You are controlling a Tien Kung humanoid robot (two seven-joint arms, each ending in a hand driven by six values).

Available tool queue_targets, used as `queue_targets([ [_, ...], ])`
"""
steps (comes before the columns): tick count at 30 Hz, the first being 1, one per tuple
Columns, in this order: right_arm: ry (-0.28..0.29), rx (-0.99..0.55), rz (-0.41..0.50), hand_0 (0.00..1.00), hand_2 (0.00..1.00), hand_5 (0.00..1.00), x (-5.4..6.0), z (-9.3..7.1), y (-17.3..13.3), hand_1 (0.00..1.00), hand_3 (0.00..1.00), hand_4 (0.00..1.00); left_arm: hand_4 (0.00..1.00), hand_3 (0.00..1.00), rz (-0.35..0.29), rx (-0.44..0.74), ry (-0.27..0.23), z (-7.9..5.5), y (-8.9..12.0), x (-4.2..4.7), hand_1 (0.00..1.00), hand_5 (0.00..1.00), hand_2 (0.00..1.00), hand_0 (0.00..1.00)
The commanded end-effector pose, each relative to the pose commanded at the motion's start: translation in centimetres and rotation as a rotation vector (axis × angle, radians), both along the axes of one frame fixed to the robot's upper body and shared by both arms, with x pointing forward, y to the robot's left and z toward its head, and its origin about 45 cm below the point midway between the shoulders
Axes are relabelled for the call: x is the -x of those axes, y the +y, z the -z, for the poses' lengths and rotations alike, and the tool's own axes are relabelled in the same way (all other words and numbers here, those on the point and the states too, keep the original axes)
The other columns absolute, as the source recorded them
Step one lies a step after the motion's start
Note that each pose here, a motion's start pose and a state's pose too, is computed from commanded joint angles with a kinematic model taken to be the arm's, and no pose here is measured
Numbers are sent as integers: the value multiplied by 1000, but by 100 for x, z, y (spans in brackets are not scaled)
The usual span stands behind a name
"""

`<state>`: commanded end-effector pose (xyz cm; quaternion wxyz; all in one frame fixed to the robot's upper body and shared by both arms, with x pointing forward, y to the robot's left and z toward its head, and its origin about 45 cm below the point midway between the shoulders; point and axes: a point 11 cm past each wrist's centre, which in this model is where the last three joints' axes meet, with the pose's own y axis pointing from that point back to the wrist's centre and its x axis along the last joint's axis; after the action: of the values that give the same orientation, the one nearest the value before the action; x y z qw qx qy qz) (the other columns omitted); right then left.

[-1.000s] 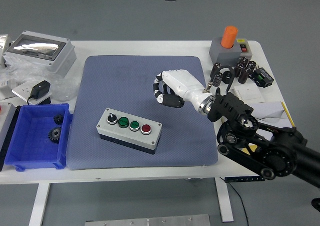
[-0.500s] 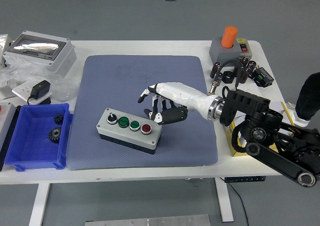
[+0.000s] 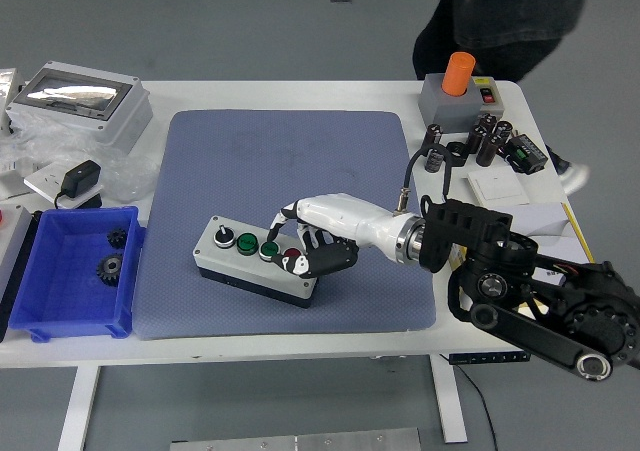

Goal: Pick up the button,place it on the desk,press the button,press the button

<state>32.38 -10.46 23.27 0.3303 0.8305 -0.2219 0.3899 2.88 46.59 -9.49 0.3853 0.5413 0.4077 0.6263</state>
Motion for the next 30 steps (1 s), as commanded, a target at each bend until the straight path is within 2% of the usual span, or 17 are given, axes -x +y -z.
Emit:
queue_targets([
  [10, -13, 56, 27, 84, 220, 998, -44, 155, -35, 173, 682, 706, 853, 731, 0, 1, -2, 1, 0, 4, 631, 664, 614, 661],
  [21, -23, 54, 15, 76, 217, 998, -52, 250, 151, 170, 677, 700, 850, 730, 2, 1, -2, 0, 2, 2, 630, 667, 612, 661],
  [30, -19, 91, 22, 75, 216, 998, -58, 374, 159, 171, 676, 691, 849, 731, 3, 1, -8, 0, 2, -6, 630, 668, 613, 661],
])
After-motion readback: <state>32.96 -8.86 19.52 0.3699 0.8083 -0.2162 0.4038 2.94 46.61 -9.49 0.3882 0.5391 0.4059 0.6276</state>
